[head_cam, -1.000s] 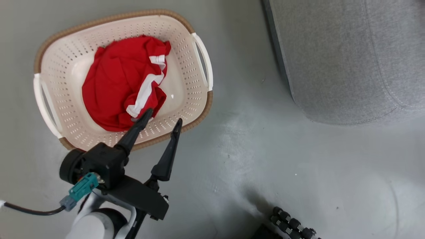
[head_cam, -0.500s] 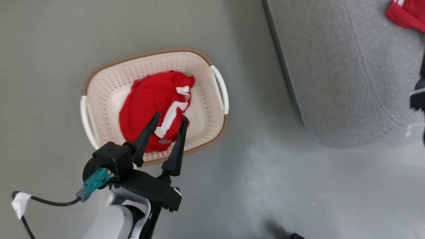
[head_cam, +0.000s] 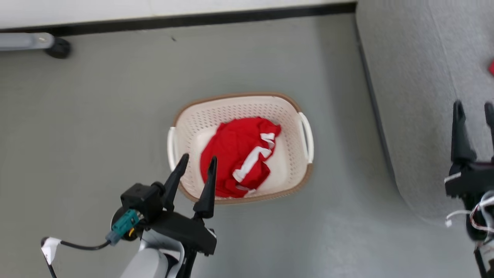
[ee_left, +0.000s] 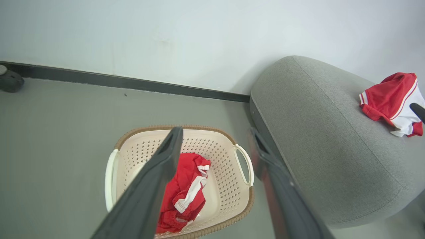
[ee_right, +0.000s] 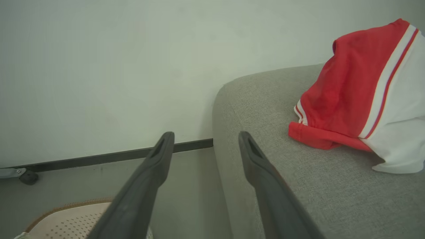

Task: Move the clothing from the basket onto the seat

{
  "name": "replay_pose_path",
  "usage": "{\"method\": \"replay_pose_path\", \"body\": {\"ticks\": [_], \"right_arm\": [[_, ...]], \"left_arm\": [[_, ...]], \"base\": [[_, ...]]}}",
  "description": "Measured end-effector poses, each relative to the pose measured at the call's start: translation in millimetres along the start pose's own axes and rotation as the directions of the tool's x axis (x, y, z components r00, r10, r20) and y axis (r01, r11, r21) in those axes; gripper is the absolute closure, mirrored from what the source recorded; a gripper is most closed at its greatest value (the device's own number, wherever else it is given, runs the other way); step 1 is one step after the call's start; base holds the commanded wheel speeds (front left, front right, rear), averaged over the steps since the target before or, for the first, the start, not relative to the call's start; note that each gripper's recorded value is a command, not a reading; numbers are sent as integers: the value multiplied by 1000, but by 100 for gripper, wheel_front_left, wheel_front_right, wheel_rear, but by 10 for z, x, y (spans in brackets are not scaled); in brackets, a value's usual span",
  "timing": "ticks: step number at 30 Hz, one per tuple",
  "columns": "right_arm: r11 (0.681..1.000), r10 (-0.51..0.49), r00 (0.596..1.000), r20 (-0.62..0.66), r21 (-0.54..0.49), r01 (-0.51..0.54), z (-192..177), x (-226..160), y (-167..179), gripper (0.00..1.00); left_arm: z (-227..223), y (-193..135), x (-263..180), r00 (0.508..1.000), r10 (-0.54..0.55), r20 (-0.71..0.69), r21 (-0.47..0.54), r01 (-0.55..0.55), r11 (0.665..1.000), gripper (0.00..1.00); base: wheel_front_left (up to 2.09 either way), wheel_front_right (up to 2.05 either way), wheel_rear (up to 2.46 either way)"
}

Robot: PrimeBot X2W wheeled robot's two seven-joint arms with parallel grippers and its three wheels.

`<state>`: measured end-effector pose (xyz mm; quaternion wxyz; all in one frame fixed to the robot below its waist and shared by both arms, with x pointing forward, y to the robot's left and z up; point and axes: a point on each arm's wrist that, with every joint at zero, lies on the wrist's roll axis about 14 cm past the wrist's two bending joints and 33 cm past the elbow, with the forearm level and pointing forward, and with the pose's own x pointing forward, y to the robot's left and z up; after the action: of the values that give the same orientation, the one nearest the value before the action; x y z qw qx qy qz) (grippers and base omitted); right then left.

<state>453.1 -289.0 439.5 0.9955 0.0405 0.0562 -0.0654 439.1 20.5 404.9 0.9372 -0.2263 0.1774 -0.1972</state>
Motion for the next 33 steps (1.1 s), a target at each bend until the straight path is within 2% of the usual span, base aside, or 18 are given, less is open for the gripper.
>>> {"method": "replay_pose_path", "body": {"ticks": [3, 8, 15, 19, 23, 33], "right_arm": [[999, 27, 999, -20, 35, -26, -101, -95, 165, 0], [989, 124, 992, -12, 77, -123, -110, -154, 630, 0], [955, 281, 960, 12, 92, -281, -40, -257, 1285, 0], [935, 336, 941, 32, 112, -338, 25, -330, 1556, 0], [922, 360, 932, 32, 140, -361, 14, -440, 1711, 0], [898, 431, 902, 40, 82, -433, 69, -621, 1922, 0]], "left_arm": [[46, 101, -171, 999, 48, 24, -5, -47, 999, 0], [195, 296, -452, 988, 131, 87, 0, -132, 991, 0], [440, 440, -774, 963, 197, 186, 15, -203, 979, 0], [489, 519, -957, 948, 233, 219, 20, -243, 970, 0], [526, 580, -1100, 934, 263, 244, 19, -275, 961, 0], [570, 703, -1346, 906, 313, 284, 14, -331, 944, 0]], "base": [[0, 0, 0], [0, 0, 0], [0, 0, 0], [0, 0, 0], [0, 0, 0], [0, 0, 0]]}}
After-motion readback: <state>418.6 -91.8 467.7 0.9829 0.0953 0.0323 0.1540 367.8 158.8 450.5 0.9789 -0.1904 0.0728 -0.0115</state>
